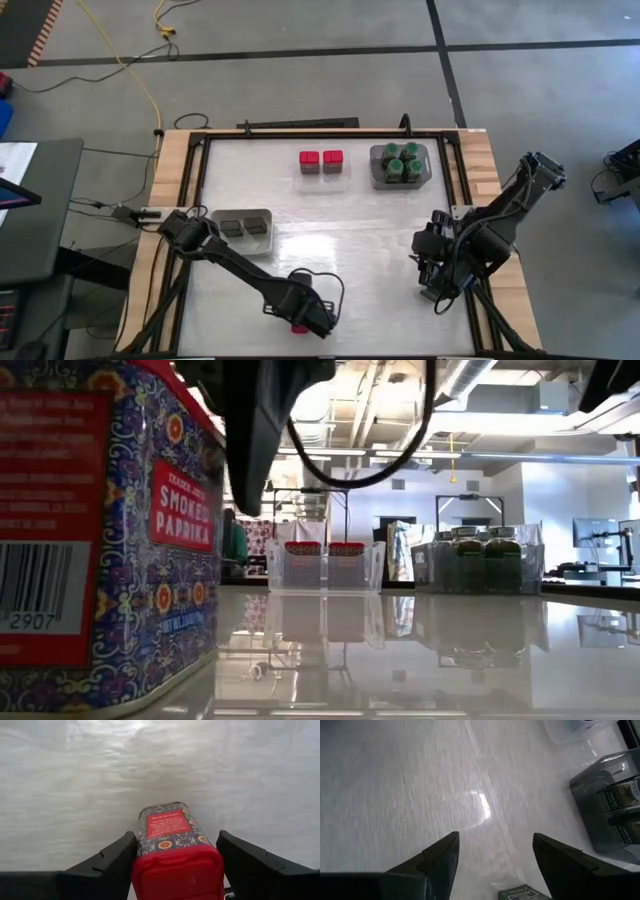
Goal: Sort spices by type
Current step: Put the red seasoning can into the transparent bin
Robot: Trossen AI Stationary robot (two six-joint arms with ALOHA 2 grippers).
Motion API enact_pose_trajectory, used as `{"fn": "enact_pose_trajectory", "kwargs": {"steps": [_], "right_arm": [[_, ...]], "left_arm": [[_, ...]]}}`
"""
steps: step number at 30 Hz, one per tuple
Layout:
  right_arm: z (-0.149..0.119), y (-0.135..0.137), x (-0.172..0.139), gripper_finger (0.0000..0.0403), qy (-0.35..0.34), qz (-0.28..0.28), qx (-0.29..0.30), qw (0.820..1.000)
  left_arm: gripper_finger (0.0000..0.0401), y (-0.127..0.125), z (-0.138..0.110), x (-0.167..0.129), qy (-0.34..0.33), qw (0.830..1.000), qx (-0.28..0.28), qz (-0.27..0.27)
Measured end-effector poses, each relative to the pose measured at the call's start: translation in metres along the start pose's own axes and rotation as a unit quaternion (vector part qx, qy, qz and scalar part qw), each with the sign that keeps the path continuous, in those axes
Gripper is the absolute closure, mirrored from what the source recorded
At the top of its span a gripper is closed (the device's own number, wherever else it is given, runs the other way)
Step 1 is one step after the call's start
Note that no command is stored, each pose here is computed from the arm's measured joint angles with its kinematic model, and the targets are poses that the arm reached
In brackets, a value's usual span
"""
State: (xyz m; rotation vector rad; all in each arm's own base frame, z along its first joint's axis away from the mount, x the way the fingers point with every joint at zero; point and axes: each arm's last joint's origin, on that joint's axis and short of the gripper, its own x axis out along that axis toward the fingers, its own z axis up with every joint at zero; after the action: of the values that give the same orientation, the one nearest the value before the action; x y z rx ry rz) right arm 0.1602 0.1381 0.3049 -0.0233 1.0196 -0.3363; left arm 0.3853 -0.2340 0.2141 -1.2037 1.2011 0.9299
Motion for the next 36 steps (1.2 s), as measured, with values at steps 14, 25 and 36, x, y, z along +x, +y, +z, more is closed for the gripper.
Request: {"fn": "enact_pose_trajectory", "kwargs": {"steps": [14,25,36], "right_arm": [[0.0,0.0,0.0,0.0122,0.0,0.0,0.0,1.0],[0.0,0.0,0.0,0.0122,0.0,0.0,0.001,1.0],[0.0,0.001,0.0,0.0122,-0.002,0.003,0.003,1.0]], "left_arm": [[0.014,-0.006,-0.01,-0.001,0.049,0.998,-0.018,-0.03],[0.014,-0.004,-0.025,-0.002,0.077,0.995,-0.059,-0.039],[0.014,-0.002,-0.02,-0.001,0.051,0.997,-0.048,-0.029]]}}
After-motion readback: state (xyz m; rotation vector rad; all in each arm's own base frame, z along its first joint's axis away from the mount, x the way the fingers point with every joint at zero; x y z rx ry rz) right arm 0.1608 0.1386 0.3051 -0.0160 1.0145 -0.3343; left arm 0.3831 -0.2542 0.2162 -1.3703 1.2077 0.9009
